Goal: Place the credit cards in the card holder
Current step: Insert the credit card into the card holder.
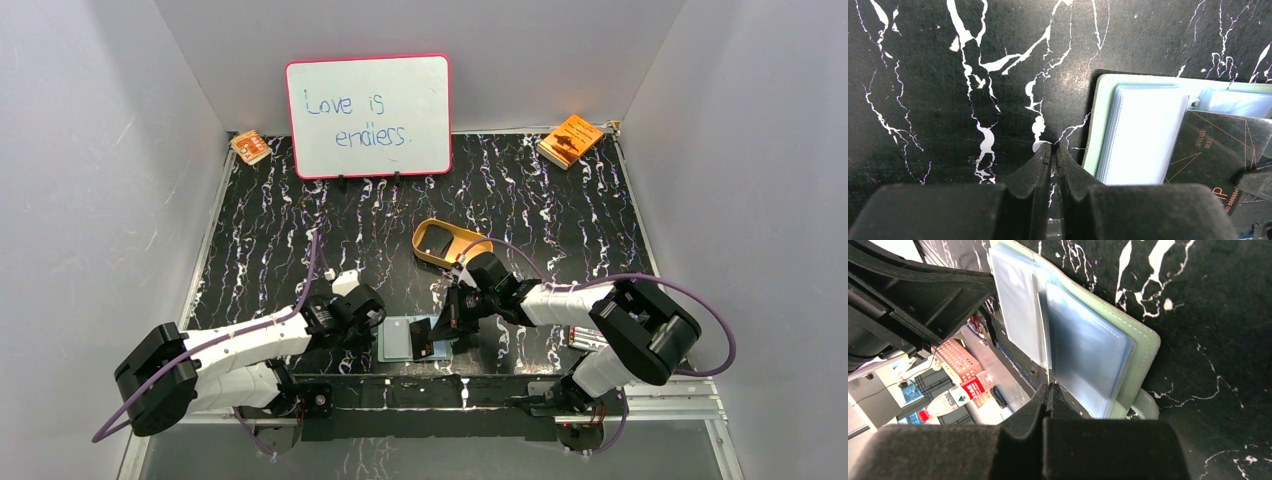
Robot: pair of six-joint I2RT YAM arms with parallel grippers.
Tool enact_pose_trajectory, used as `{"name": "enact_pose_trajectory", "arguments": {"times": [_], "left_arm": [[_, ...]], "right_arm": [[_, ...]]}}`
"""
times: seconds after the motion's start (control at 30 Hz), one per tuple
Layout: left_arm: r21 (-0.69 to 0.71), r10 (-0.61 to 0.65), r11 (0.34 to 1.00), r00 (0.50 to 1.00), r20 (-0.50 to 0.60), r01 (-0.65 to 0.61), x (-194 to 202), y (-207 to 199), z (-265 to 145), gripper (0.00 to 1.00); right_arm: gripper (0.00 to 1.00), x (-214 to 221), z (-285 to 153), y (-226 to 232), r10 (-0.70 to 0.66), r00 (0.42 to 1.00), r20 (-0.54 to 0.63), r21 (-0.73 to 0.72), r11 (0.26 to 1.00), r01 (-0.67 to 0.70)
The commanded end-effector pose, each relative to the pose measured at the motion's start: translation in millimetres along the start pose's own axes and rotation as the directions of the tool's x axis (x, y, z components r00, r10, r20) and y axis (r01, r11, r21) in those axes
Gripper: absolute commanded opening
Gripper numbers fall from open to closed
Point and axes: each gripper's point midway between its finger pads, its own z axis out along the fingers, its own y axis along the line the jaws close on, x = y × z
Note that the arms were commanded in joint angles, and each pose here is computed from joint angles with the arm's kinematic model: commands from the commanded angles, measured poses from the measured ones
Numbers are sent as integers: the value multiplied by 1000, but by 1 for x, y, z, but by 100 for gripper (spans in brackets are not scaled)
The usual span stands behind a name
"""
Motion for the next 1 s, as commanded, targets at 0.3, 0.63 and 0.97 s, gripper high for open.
{"name": "enact_pose_trajectory", "arguments": {"times": [0.3, 0.63, 0.97], "left_arm": [[-22, -2, 1000, 999, -41, 1, 12, 11, 5, 5], [-11, 6, 1000, 999, -53, -7, 14, 9, 6, 4], [-14, 17, 1000, 998, -62, -18, 16, 7, 9, 4]], "right_arm": [[0, 1, -1, 15, -10, 1000, -12, -73, 997, 9], [0, -1, 4, 20, -25, 1000, -18, -90, 996, 23], [0, 0, 4, 24, -69, 997, -15, -105, 992, 68]]}}
